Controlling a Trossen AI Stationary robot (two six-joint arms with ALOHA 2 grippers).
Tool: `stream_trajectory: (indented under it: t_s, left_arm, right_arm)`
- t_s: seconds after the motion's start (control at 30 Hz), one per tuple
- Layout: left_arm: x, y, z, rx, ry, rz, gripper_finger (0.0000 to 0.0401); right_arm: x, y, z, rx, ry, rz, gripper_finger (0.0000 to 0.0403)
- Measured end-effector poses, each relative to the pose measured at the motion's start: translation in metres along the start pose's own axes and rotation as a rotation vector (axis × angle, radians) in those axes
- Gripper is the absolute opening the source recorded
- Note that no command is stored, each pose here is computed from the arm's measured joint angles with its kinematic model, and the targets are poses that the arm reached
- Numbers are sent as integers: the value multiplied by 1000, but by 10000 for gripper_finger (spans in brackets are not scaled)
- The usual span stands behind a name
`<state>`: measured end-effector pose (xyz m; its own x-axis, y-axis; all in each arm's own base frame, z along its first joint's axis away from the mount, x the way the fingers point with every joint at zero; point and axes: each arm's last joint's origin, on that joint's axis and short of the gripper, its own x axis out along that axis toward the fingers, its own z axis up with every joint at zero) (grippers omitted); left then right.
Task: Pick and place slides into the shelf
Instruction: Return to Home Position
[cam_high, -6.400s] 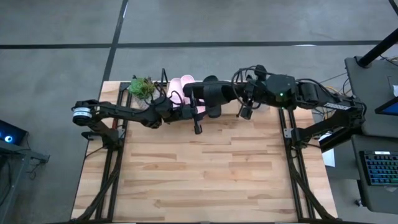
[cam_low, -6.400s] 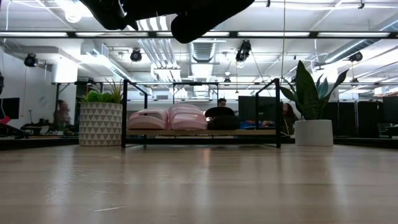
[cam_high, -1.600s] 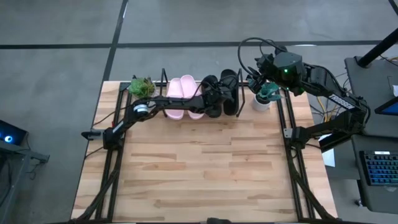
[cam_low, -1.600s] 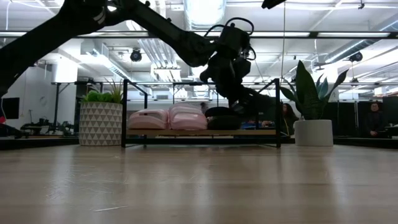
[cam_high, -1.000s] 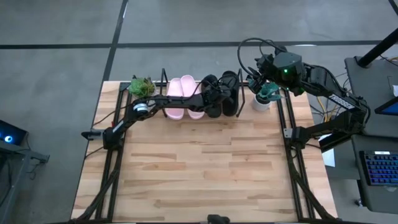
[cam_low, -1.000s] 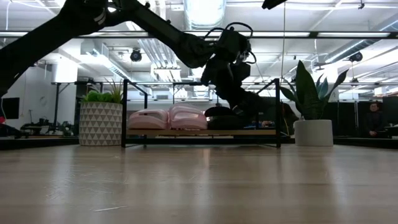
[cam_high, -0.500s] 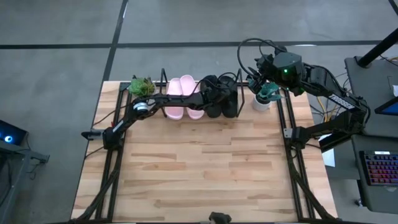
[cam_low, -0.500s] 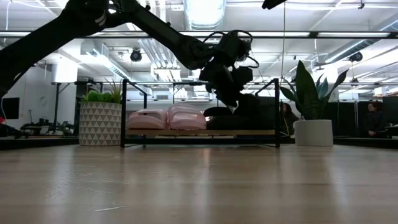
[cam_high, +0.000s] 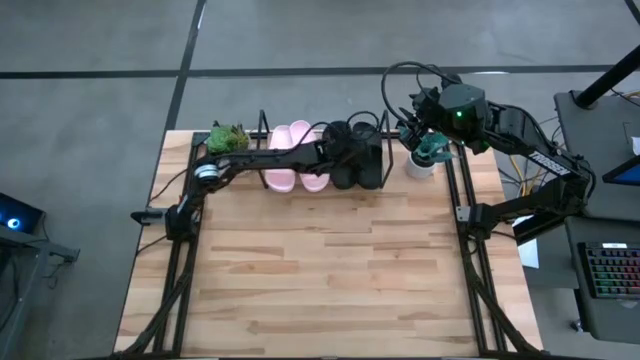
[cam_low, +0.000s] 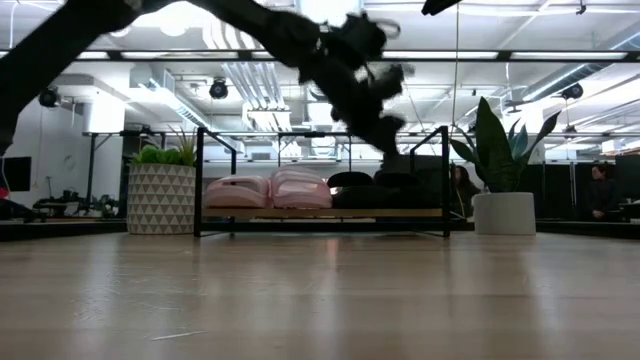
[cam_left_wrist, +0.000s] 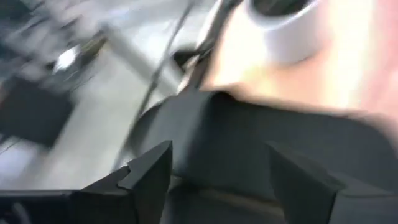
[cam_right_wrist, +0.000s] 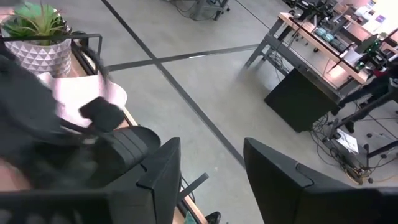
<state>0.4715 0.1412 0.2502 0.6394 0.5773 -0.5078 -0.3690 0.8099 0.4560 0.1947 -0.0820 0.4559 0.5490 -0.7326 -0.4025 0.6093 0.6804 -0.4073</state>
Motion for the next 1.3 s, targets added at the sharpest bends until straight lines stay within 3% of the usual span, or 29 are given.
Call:
stream_trajectory:
  t_s: [0.1, 0.2, 0.27, 0.33, 0.5, 0.83, 1.0, 1.3]
  left_arm:
    - [-34, -5, 13, 19, -105, -172, 208]
    - [-76, -12, 18, 66, -248, -416, 160]
    - [-102, -22, 11, 136, -343, -551, 124]
    - [-128, -33, 1, 169, -428, -600, 88]
    - [-196, -39, -36, 181, -601, -611, 11]
    - [-301, 7, -134, -63, -719, -525, 10]
    - [-322, 20, -182, -137, -818, -515, 10]
    - [-316, 11, -241, -137, -840, -511, 11]
  right_arm:
    - [0, 0, 0, -1, 3, 1, 165]
    - [0, 0, -1, 9, 11, 6, 164]
    - [0, 1, -3, 24, 28, 9, 164]
    - [0, 1, -5, 45, 48, 15, 164]
    - [0, 4, -8, 64, 65, 115, 159]
    - [4, 18, -7, 72, 18, 194, 153]
    - [13, 26, -11, 50, 6, 200, 155]
    - [20, 41, -16, 18, -27, 244, 148]
